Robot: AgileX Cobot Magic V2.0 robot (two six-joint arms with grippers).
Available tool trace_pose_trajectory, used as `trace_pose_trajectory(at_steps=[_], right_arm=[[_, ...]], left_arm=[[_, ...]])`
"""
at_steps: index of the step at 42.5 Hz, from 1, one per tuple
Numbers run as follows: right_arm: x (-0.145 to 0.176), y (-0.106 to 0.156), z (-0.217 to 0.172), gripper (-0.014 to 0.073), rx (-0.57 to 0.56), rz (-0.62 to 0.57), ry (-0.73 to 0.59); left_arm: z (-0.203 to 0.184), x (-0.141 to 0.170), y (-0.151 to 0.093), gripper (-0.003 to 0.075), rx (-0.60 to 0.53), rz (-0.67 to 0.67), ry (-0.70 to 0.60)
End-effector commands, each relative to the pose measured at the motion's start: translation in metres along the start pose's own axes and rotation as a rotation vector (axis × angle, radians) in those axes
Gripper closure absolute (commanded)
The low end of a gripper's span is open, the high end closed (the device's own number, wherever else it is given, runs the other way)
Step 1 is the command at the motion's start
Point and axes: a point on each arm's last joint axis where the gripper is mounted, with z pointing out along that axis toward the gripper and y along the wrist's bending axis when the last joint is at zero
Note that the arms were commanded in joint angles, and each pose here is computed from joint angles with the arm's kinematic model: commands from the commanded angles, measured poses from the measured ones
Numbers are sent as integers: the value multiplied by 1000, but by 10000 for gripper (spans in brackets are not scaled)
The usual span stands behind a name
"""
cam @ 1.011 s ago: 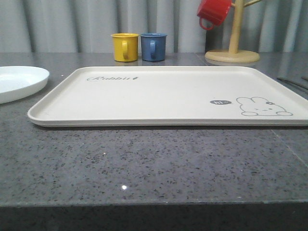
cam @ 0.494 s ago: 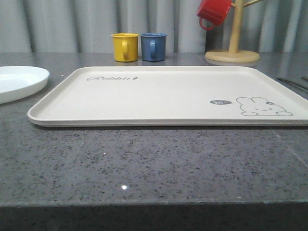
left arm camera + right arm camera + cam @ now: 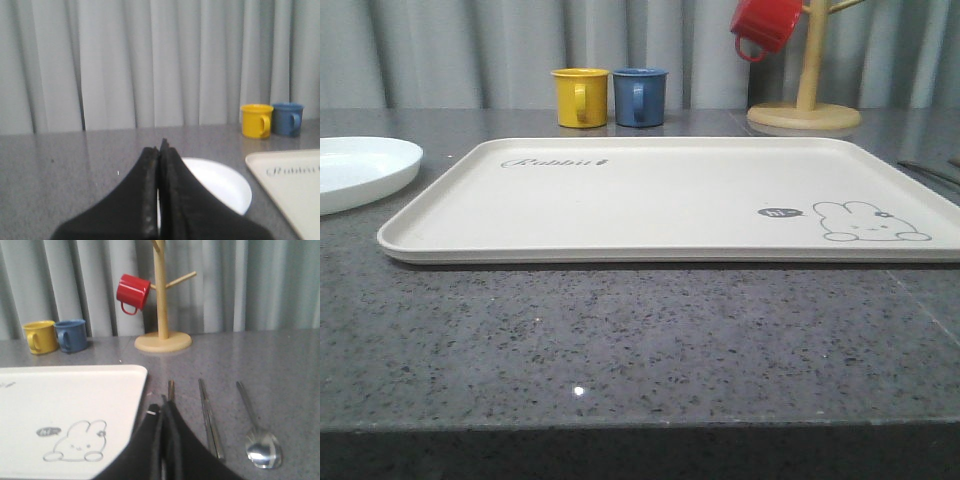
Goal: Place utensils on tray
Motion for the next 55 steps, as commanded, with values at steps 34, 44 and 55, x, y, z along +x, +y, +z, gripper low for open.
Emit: trace_pose_trajectory(at_steps=[34, 44, 55], right_arm=[[-92, 13, 93, 713, -20, 2, 501], [-76, 9, 113, 484, 0, -46, 594], [-74, 9, 116, 83, 1, -46, 604]], left_arm=[[70, -104, 4, 741, 21, 0, 380], [88, -92, 2, 587, 33, -29, 465], [109, -74, 1, 198, 35, -30, 572]])
